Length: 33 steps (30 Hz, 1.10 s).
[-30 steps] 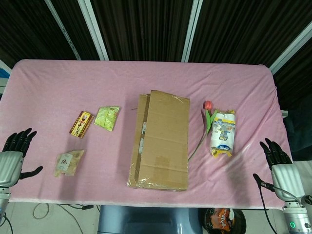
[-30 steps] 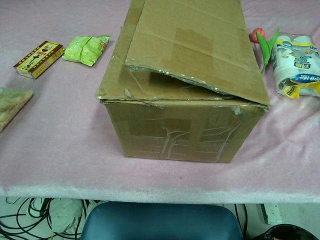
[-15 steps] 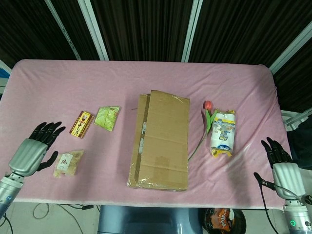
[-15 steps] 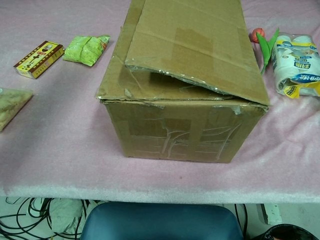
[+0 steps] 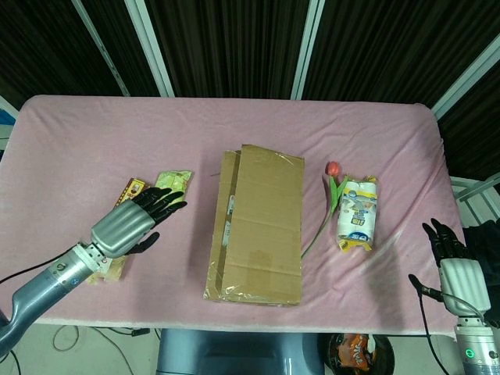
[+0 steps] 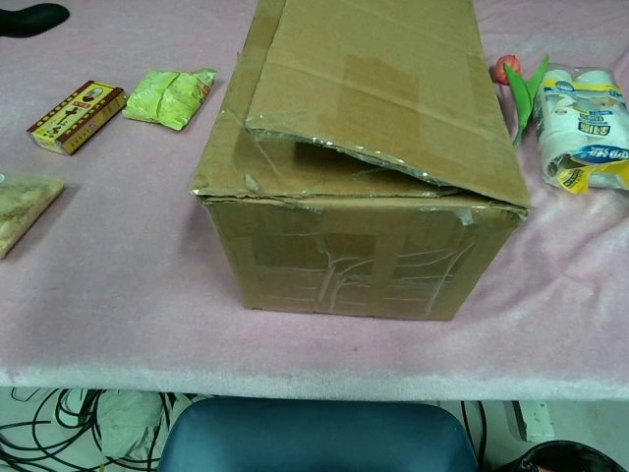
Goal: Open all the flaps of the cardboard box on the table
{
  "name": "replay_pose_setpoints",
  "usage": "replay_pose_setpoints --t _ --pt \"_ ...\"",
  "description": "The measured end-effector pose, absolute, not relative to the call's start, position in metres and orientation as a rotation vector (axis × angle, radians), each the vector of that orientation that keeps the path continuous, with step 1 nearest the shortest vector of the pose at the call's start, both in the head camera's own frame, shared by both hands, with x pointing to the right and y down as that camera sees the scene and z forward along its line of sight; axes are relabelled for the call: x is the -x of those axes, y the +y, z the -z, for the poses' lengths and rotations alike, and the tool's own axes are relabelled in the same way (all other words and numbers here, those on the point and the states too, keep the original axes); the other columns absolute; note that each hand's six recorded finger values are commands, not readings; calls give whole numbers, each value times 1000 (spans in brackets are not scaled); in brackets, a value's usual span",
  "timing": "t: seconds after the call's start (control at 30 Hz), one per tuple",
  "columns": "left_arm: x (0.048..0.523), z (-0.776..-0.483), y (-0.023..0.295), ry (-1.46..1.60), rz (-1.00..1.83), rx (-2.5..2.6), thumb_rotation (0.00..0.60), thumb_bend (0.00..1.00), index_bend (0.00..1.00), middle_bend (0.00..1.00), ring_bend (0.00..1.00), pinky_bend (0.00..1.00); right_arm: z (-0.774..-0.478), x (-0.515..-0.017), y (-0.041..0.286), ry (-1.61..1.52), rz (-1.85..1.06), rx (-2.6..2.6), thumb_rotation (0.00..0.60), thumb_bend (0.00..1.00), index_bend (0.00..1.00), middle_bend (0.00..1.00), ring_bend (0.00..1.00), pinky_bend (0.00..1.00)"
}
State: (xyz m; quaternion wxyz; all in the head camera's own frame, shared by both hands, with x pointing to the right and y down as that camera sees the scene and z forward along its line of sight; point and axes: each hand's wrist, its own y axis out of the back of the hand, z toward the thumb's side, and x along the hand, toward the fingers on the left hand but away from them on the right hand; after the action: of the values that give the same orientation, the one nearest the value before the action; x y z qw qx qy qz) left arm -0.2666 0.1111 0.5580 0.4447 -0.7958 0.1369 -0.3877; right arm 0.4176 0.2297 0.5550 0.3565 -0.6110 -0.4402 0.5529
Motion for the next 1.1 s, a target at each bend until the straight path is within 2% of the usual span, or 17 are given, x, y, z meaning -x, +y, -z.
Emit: replay_pose_setpoints --t 0.73,1.1 --pt "190 -580 113 109 880 1995 600 511 19 93 67 132 -556 -420 228 -1174 -1435 1604 600 268 0 0 64 228" --pt "156 -575 98 107 824 1958 600 511 14 93 67 132 -557 -419 228 -1189 -1432 1621 600 267 0 0 64 228"
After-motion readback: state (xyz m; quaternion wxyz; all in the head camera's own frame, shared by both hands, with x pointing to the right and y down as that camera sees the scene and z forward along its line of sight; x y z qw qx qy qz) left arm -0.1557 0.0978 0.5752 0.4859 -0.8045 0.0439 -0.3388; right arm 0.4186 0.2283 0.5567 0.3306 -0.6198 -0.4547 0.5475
